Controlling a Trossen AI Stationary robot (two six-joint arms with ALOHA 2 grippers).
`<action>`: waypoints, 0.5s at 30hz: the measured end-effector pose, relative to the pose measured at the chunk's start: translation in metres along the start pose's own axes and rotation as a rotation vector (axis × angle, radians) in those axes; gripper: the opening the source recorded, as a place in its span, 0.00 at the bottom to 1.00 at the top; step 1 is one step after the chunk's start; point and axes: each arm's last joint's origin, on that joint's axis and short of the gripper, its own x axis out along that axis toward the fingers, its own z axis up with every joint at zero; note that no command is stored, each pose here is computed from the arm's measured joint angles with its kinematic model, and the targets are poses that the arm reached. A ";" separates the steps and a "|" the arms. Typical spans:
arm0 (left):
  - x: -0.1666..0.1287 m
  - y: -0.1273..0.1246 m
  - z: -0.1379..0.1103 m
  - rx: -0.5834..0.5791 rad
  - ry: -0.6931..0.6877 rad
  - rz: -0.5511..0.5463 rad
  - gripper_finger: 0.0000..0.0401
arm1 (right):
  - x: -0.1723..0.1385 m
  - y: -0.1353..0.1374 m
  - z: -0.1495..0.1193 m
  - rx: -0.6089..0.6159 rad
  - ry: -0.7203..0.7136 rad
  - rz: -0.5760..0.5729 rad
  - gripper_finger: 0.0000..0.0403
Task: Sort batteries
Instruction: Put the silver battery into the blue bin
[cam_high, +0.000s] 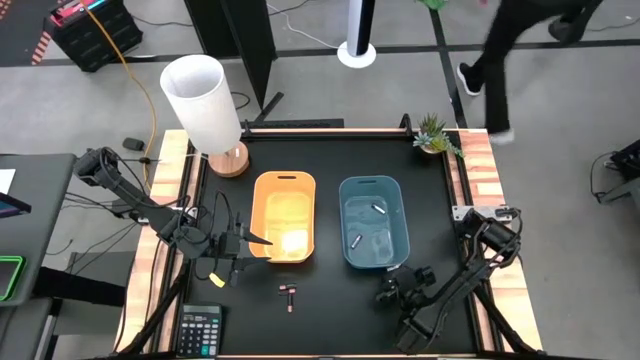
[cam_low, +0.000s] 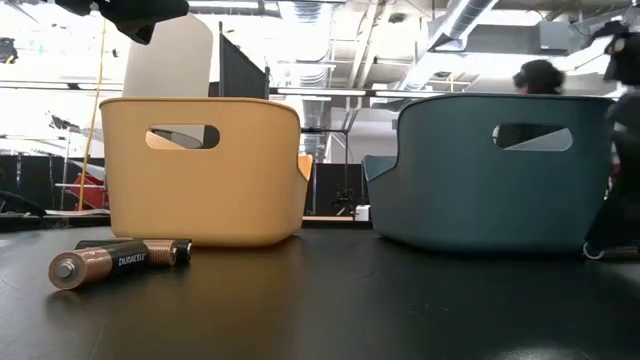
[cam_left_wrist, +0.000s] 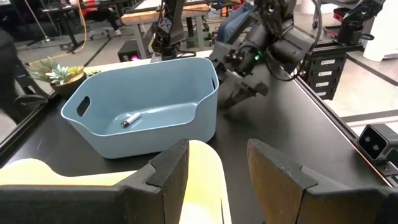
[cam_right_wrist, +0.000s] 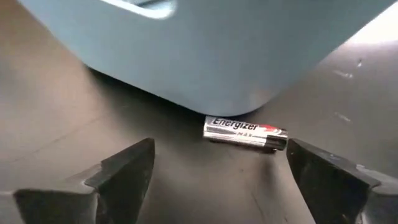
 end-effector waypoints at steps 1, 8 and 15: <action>0.000 0.000 0.000 0.001 0.001 -0.001 0.39 | 0.003 -0.003 -0.001 -0.003 -0.003 -0.008 0.96; 0.000 0.000 -0.002 0.013 0.021 0.000 0.39 | 0.017 -0.009 0.000 0.024 -0.015 -0.008 0.96; 0.000 0.000 -0.002 0.013 0.021 0.000 0.39 | 0.023 -0.010 0.000 0.026 -0.038 0.003 0.96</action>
